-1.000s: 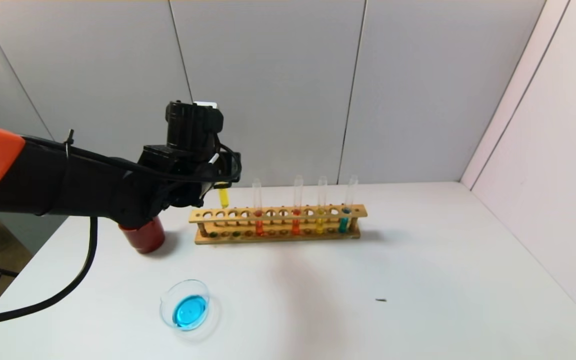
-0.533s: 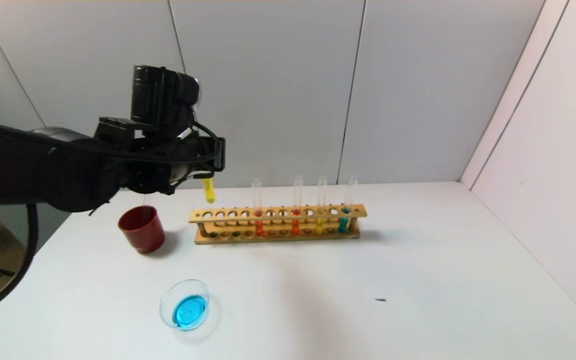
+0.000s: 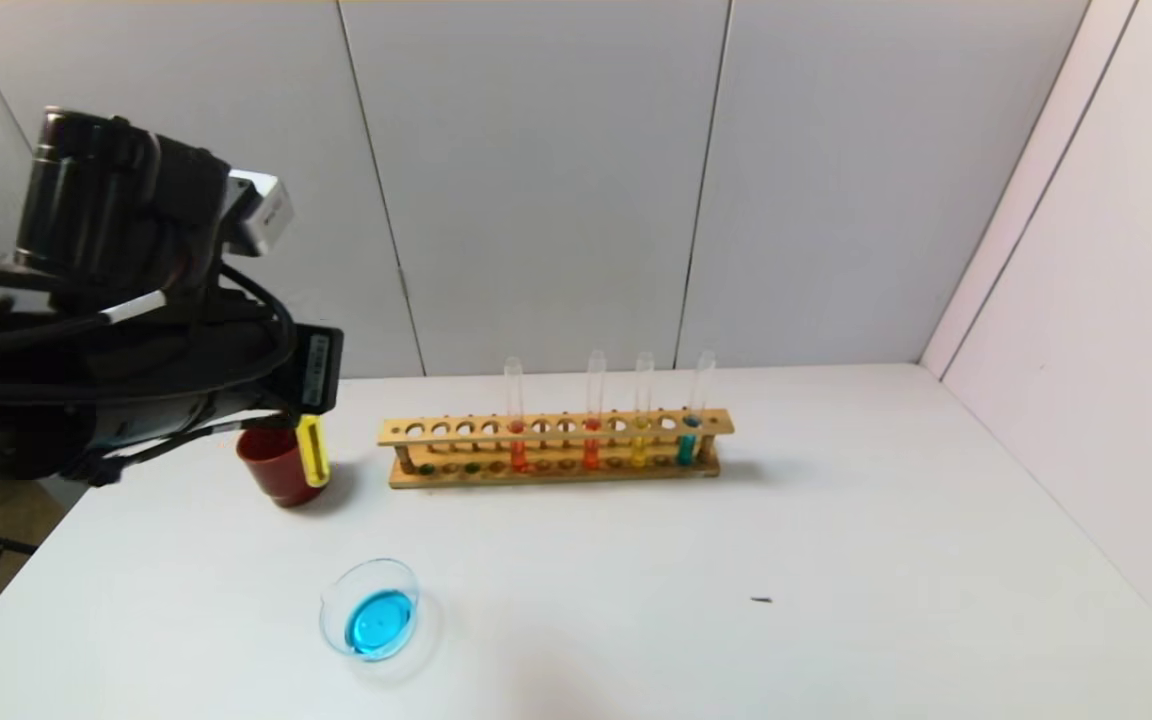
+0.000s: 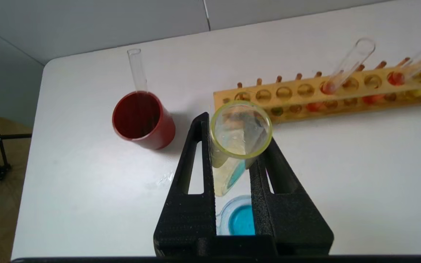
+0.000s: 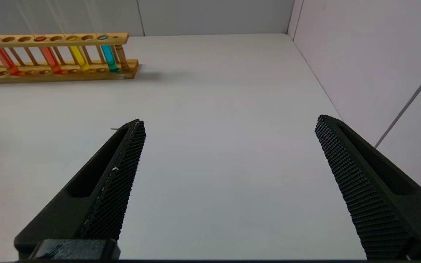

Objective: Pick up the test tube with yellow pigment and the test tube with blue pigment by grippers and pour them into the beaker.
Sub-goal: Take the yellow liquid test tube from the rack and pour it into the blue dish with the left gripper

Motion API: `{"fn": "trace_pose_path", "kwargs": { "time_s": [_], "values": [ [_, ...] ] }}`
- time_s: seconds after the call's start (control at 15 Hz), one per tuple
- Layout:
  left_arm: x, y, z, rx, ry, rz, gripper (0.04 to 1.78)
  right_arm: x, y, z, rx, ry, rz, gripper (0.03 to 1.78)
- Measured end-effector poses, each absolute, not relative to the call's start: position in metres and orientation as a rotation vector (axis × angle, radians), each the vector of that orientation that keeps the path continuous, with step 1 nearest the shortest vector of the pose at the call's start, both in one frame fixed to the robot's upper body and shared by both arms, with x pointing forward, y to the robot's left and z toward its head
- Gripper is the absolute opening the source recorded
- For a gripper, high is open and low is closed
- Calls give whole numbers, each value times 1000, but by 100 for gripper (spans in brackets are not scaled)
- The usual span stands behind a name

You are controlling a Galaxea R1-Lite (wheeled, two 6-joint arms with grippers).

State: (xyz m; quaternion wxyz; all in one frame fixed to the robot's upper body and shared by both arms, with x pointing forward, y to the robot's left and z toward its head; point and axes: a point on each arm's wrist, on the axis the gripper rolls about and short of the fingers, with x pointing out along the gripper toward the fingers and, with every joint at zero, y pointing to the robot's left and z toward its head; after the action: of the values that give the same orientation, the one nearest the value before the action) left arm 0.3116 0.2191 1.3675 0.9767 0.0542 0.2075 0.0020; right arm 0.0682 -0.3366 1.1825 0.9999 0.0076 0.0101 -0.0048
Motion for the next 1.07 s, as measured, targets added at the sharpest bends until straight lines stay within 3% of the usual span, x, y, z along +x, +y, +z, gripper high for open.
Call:
{"fn": "trace_pose_path", "kwargs": {
  "time_s": [0.53,1.07],
  "values": [
    [248,257,1353,222,587,10,32,68,-337,1182,15,20,-10,170],
    [247,257,1309,463,802,-20,32,68,-337,1183,15,20,-10,170]
  ]
}}
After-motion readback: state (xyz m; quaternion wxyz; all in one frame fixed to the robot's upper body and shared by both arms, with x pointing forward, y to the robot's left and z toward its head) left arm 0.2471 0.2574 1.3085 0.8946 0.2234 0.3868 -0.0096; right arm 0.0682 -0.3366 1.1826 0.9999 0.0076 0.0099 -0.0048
